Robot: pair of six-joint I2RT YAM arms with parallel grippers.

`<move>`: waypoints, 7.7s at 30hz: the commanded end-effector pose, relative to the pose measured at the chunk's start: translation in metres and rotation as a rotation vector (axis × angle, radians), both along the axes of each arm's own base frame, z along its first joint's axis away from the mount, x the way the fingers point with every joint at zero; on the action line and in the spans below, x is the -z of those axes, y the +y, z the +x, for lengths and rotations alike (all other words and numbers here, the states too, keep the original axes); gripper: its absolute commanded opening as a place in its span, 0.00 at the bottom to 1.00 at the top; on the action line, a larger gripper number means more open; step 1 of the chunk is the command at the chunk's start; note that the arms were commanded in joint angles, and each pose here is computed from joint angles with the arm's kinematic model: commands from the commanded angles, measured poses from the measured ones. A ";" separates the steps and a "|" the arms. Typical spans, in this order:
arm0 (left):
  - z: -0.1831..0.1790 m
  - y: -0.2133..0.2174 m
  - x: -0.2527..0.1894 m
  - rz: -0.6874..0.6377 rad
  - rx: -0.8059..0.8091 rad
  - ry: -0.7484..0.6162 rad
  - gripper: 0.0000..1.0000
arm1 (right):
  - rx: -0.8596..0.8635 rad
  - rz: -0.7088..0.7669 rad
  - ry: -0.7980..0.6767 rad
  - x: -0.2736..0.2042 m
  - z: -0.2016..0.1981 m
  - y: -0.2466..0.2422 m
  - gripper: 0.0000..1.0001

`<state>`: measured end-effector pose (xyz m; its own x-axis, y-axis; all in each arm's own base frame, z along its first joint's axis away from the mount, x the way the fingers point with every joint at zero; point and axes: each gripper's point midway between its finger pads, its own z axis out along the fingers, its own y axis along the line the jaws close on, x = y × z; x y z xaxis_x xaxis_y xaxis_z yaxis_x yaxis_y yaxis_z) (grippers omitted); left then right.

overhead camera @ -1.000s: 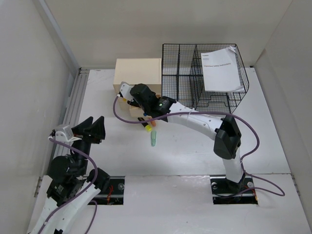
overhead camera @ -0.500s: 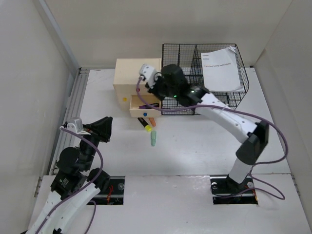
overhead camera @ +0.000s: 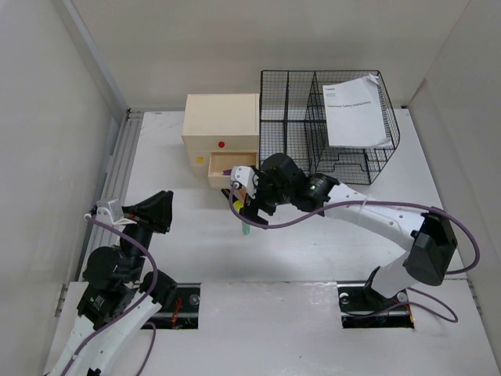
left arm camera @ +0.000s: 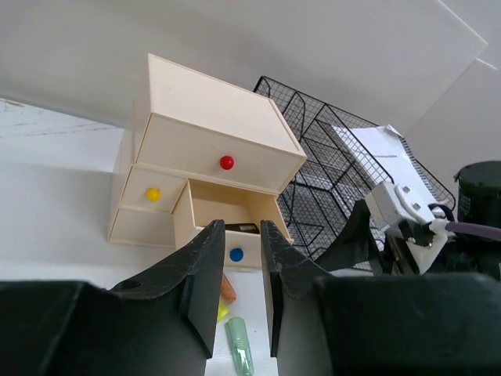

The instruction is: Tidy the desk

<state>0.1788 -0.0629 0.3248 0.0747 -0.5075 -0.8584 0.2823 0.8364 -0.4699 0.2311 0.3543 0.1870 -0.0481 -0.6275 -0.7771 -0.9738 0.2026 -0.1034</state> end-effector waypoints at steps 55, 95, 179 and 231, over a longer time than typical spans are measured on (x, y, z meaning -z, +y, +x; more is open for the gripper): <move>-0.008 0.007 -0.020 -0.035 -0.009 -0.074 0.23 | 0.293 -0.355 -0.529 0.115 0.104 0.071 0.00; -0.009 0.012 -0.021 -0.044 -0.027 -0.079 0.23 | 0.207 -0.343 -0.424 0.133 0.108 0.122 0.00; -0.016 0.018 -0.026 -0.067 -0.036 -0.108 0.27 | -0.142 -0.391 0.195 0.169 0.025 0.109 0.15; -0.017 0.022 -0.027 -0.086 -0.053 -0.110 0.27 | 0.108 -0.095 -0.240 -0.049 0.110 0.051 0.00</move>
<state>0.1710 -0.0492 0.3333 0.1309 -0.5356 -0.8343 0.2697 0.8290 -0.4899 0.3584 0.4001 0.2015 0.0302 -0.7966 -0.6037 -0.8181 0.3274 -0.4729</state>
